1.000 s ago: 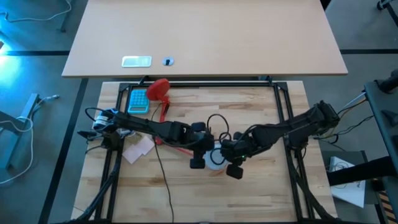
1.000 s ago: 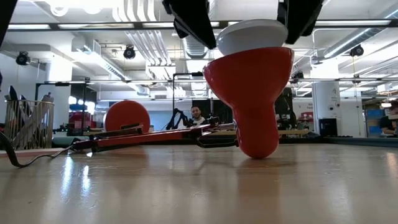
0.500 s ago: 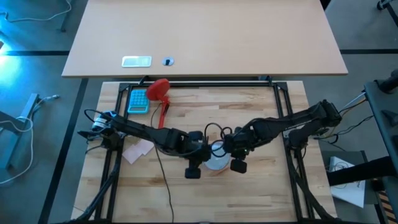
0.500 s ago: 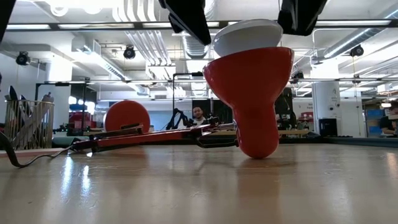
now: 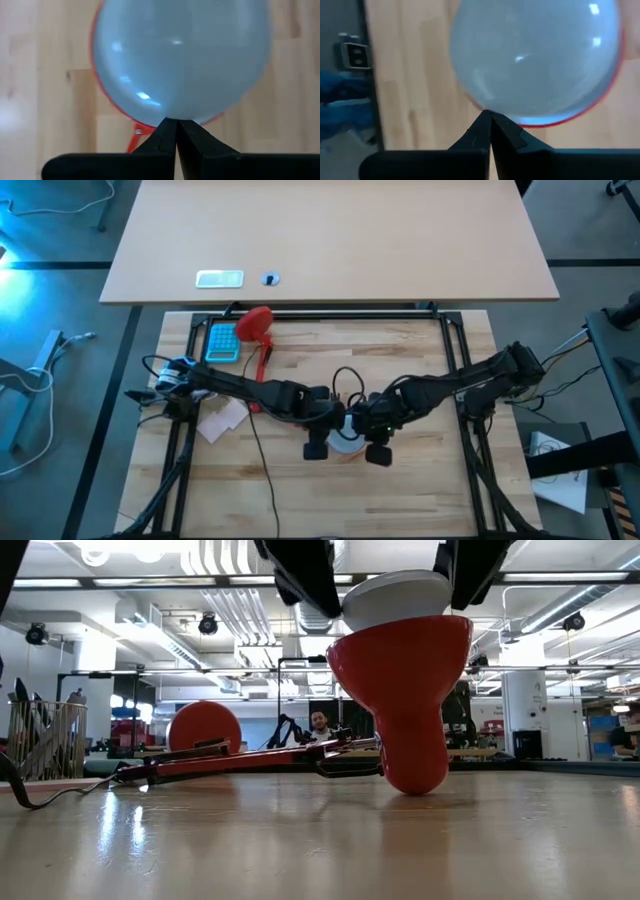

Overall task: Screw lightbulb
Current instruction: Remove the light bulb from the lamp

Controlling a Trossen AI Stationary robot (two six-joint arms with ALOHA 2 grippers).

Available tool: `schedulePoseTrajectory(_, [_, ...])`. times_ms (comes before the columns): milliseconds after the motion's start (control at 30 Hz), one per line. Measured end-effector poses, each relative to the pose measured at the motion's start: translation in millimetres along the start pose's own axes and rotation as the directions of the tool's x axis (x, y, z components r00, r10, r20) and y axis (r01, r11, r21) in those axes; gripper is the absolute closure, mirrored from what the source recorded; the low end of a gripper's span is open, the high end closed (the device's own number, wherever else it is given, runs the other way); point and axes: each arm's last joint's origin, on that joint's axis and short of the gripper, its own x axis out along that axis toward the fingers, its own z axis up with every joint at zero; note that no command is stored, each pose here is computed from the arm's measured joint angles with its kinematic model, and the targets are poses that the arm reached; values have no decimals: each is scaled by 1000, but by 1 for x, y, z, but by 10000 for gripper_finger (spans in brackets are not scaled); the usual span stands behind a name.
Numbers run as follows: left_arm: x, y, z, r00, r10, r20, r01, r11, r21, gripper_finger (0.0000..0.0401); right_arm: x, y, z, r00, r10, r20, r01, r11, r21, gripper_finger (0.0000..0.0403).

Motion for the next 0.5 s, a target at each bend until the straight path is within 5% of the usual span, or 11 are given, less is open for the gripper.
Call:
schedulePoseTrajectory(333, [-19,-30,-3,996,-69,55,66,996,67,401,-13,-15,1,996,-81,37,80,997,20,403])
schedulePoseTrajectory(500, [-24,-24,-8,1000,2,18,-4,996,92,401,-30,-9,-7,996,-51,71,51,999,7,403])
